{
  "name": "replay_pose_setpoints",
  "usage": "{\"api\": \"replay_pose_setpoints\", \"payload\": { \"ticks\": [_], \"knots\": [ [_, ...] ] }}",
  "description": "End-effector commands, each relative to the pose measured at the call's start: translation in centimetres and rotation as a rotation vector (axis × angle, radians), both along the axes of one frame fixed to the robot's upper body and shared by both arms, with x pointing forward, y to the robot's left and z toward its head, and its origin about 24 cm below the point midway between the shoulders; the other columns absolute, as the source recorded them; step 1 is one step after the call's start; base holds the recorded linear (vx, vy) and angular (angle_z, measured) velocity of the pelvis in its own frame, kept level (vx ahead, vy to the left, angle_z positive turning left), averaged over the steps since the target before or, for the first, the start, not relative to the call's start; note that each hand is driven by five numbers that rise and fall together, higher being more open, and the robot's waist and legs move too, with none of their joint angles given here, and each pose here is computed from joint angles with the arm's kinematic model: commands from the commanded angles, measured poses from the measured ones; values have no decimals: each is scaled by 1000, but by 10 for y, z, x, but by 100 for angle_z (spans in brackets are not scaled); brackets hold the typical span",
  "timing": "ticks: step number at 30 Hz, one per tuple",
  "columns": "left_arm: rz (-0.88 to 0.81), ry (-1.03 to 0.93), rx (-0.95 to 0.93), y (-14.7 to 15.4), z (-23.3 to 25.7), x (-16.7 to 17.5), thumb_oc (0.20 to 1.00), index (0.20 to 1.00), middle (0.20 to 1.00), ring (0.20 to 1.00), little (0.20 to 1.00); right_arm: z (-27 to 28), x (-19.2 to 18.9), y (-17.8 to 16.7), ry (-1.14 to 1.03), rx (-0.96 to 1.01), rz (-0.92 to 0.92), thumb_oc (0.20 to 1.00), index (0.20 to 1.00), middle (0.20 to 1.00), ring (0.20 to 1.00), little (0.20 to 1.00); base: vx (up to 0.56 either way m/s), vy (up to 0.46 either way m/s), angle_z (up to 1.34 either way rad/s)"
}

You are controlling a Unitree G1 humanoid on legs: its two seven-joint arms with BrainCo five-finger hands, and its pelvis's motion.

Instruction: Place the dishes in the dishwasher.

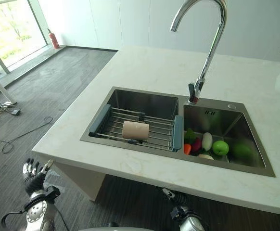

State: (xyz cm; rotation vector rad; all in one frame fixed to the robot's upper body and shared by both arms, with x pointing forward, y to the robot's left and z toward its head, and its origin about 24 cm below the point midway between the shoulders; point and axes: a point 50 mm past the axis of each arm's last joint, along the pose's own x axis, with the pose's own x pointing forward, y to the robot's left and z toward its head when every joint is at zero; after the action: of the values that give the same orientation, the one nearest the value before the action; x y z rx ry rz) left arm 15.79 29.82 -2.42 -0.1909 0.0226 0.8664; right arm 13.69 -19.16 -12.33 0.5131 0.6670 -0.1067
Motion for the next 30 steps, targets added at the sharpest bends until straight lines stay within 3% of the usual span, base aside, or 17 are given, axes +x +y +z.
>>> {"api": "replay_pose_setpoints", "payload": {
  "ticks": [1,4,8,13,21,30],
  "knots": [
    [203,-263,193,34,57,14,1000,1000,1000,1000,1000,5,11,-15,-44,-90,12,1000,1000,1000,1000,1000,0,0,0],
    [376,-450,231,70,99,0,1000,1000,1000,1000,1000,-17,-28,-26,125,-190,23,1000,1000,1000,1000,1000,24,2,0],
    [244,-569,469,75,167,13,1000,1000,1000,1000,1000,-32,-77,-41,332,-301,42,1000,1000,1000,1000,1000,0,0,0],
    [-112,-504,737,42,217,56,1000,1000,1000,1000,1000,-38,-111,-58,515,-320,25,1000,1000,1000,1000,1000,26,-41,-3],
    [-649,-307,916,-27,240,131,1000,1000,1000,1000,1000,-36,-108,-69,534,-306,57,1000,1000,1000,1000,1000,67,-18,-17],
    [-826,-125,1048,-40,252,168,1000,1000,1000,1000,1000,-33,-118,-82,580,-340,76,1000,1000,1000,1000,1000,73,1,-18]
  ]
}}
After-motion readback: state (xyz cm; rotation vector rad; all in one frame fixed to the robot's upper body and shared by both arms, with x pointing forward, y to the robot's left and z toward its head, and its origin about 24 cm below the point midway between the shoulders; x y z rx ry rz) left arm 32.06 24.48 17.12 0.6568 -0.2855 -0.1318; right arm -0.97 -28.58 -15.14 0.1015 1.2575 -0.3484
